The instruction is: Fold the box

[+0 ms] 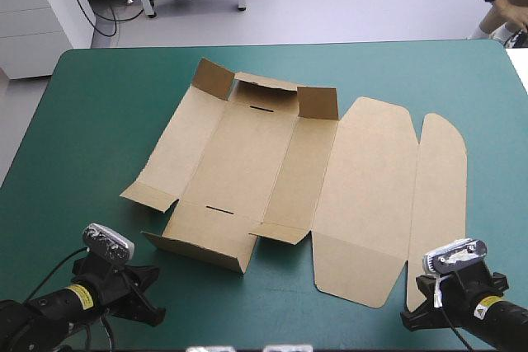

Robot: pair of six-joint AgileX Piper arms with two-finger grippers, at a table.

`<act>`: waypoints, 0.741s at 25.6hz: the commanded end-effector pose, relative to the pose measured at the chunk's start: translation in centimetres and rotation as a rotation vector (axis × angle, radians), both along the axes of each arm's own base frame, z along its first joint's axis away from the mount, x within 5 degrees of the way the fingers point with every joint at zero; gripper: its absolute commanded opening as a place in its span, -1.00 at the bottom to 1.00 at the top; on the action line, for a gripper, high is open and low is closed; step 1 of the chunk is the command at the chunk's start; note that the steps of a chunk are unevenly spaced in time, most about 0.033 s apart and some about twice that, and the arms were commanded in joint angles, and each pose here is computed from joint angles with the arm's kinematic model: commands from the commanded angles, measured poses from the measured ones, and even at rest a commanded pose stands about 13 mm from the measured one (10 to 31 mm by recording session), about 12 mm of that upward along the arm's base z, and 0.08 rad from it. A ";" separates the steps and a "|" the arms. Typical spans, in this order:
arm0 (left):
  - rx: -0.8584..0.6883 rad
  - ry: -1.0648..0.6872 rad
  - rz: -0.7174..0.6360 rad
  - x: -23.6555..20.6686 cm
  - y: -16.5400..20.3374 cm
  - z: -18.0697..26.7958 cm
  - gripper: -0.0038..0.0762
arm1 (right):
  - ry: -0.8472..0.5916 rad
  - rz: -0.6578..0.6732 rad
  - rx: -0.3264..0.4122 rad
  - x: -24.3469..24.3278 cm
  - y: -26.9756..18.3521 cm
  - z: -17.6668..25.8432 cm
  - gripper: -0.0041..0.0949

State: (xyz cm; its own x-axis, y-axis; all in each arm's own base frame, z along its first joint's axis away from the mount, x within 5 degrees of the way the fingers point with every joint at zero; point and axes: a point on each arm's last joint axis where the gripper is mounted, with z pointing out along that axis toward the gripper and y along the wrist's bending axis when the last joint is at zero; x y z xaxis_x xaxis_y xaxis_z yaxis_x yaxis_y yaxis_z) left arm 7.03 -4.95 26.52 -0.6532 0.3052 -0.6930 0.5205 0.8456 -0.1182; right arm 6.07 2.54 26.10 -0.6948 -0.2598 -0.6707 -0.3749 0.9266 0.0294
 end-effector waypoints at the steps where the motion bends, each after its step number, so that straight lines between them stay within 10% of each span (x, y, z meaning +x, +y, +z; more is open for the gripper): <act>1: -0.055 -0.058 0.006 0.3 -0.3 1.3 -0.92 | -0.065 -0.009 0.015 0.5 0.0 1.1 -0.95; 9: -0.055 -0.058 0.006 0.3 -0.3 1.3 -0.92 | -0.065 -0.009 0.015 0.5 0.0 1.1 -0.81; 19: -0.056 -0.062 0.006 0.4 -0.3 1.4 -0.92 | -0.079 0.006 -0.002 -0.3 -0.1 4.0 0.60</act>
State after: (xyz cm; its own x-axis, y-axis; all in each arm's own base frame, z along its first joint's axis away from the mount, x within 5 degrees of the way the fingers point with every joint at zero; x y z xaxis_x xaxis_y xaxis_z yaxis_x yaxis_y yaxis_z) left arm 7.04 -4.95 26.52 -0.6527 0.3048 -0.6936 0.5205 0.8457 -0.1182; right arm 5.69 2.47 27.99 -0.6821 -0.2721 -0.6787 -0.3840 0.9232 0.0159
